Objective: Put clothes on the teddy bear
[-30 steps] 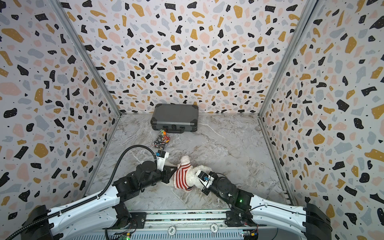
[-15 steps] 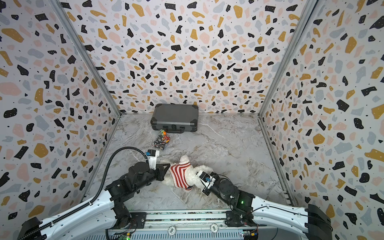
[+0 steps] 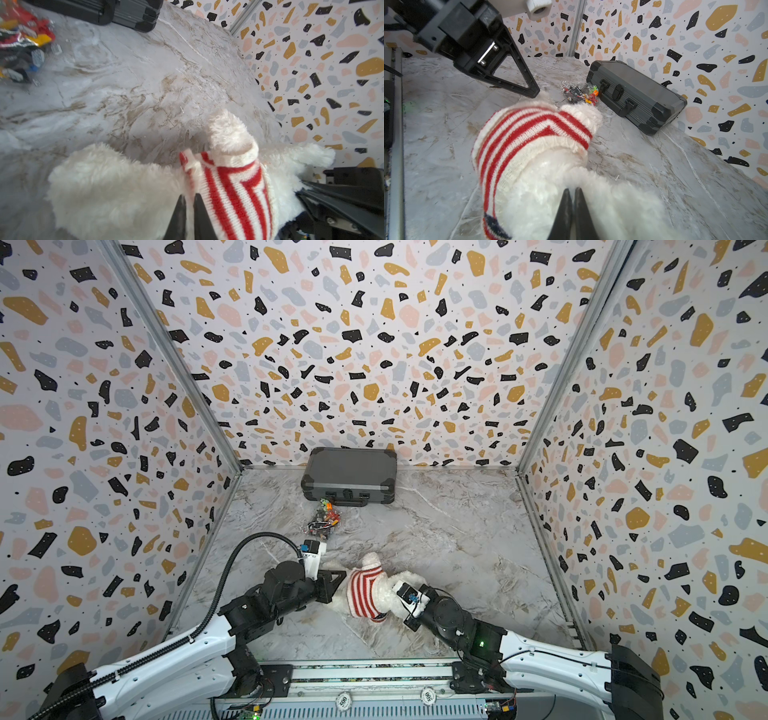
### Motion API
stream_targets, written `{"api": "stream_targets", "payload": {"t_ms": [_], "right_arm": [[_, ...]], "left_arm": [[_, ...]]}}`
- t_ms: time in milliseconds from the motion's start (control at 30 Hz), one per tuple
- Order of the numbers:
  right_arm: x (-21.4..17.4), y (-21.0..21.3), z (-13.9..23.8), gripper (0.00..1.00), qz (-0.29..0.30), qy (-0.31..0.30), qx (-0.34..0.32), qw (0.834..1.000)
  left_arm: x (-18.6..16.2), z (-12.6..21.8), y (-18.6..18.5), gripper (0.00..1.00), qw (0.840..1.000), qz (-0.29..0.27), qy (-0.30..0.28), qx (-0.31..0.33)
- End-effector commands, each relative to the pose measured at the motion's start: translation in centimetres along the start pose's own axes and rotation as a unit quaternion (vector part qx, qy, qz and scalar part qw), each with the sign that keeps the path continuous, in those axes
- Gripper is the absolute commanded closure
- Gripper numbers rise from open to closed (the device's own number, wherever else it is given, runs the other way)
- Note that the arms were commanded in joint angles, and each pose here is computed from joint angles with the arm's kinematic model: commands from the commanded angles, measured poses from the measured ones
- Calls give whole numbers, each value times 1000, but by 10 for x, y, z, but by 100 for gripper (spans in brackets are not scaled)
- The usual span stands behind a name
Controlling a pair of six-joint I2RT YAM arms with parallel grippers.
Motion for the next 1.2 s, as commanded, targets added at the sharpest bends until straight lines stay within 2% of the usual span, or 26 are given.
{"api": "stream_targets", "payload": {"t_ms": [0,100,400,867,1167], "right_arm": [[12,-5,0,100,-21,-20,-21,999],[9,-7,-1,100,-34,-7,-32,999],[-4,-31,-16,100,-114,43,-56,991],[-17,-41,-23,100,-147,69,-54,985],[-19,-44,-23,100,-149,72,-54,985]], "left_arm": [[12,13,-11,70,999,-30,-20,-21],[10,18,-10,62,999,-36,-20,-25],[-34,0,-18,66,994,-26,4,-110],[-49,-31,-15,75,995,-41,41,-85],[-52,-43,-17,75,994,-51,55,-78]]}}
Point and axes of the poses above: each gripper's point midway between its finger pads, its own z axis back along the fingers, its own y axis along the line the jaws close on, x = y × z, the point moved 10 cm from there along z, back along the fingers, and after that the axes turned 9 degrees about z, right-handed, at the moved point
